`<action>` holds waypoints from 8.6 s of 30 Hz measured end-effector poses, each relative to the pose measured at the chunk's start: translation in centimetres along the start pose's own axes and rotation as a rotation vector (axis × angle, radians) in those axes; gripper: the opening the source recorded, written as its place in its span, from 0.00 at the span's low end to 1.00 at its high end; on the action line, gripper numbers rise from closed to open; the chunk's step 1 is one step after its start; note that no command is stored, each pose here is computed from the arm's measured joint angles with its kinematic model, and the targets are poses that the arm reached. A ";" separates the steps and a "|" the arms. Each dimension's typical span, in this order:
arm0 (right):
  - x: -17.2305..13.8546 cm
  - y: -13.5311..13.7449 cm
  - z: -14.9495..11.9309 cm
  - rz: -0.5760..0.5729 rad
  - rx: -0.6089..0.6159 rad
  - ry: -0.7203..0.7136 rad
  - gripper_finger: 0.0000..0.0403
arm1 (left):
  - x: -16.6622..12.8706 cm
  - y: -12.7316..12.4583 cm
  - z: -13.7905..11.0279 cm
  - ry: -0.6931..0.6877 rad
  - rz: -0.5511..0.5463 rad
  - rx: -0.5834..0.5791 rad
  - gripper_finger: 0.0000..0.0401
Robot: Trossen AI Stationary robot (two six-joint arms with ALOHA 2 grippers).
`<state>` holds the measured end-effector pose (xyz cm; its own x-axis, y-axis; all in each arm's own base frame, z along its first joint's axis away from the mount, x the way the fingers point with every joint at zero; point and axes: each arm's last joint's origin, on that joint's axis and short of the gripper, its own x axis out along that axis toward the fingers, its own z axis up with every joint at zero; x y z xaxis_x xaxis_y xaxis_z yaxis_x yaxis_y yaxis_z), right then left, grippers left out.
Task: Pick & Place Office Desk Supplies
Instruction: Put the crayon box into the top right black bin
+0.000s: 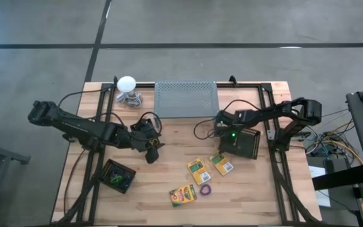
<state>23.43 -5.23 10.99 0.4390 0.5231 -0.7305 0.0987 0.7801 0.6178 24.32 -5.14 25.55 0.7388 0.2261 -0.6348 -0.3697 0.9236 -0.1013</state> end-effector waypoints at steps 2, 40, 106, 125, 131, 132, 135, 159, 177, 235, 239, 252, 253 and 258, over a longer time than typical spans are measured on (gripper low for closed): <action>0.2 0.0 -0.1 0.005 0.002 -0.025 0.27 | 0.0 0.0 0.0 0.000 0.000 0.000 0.57; 0.5 -0.1 -0.3 0.046 -0.029 -0.067 0.02 | 3.8 -2.5 0.0 -0.048 -0.179 0.133 0.57; 0.6 0.0 0.1 0.048 0.091 -0.108 0.07 | 26.8 -11.7 0.4 -0.041 -0.087 0.803 0.57; 1.5 1.1 -0.5 0.086 -0.110 -0.062 0.29 | 26.8 -11.4 0.1 -0.003 -0.042 0.785 0.57; 1.8 1.2 -0.7 0.051 -0.126 -0.056 0.15 | 26.9 -11.3 0.2 -0.003 -0.030 0.784 0.57; 1.8 1.2 -0.8 0.048 -0.126 -0.057 0.11 | 26.9 -11.3 0.2 -0.002 -0.023 0.782 0.57; 1.8 1.2 -0.7 0.043 -0.124 -0.058 0.04 | 26.8 -11.3 0.2 -0.004 -0.020 0.768 0.57; -3.9 5.2 0.2 -0.118 -0.176 -0.145 0.02 | 11.4 -12.8 7.0 0.098 0.181 0.423 0.57; -14.6 11.4 -6.8 -0.264 -0.062 -0.310 0.02 | 6.9 -12.0 6.6 -0.002 0.435 0.347 0.57; -13.7 9.7 -7.1 -0.555 0.232 -0.360 0.33 | 9.3 -10.9 2.2 0.145 0.349 0.212 0.57; -12.2 9.5 -6.3 -0.444 0.177 -0.387 0.33 | 10.6 -11.0 0.5 0.175 0.225 0.157 0.57; -7.5 9.6 -5.1 -0.353 0.047 -0.305 0.33 | 13.8 -9.1 -5.1 0.046 0.064 -0.128 0.57; -7.2 9.8 -5.0 -0.347 0.026 -0.297 0.33 | 13.9 -8.8 -5.4 0.045 0.059 -0.168 0.57; -5.9 10.6 -4.8 -0.317 -0.065 -0.267 0.31 | 14.6 -7.5 -6.6 0.064 0.024 -0.429 0.57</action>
<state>17.57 1.66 20.45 0.6131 0.1531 -0.7750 0.2129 0.9127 0.3488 34.12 -10.78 11.98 0.6956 0.2135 -0.6860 -0.5971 0.7027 -0.3868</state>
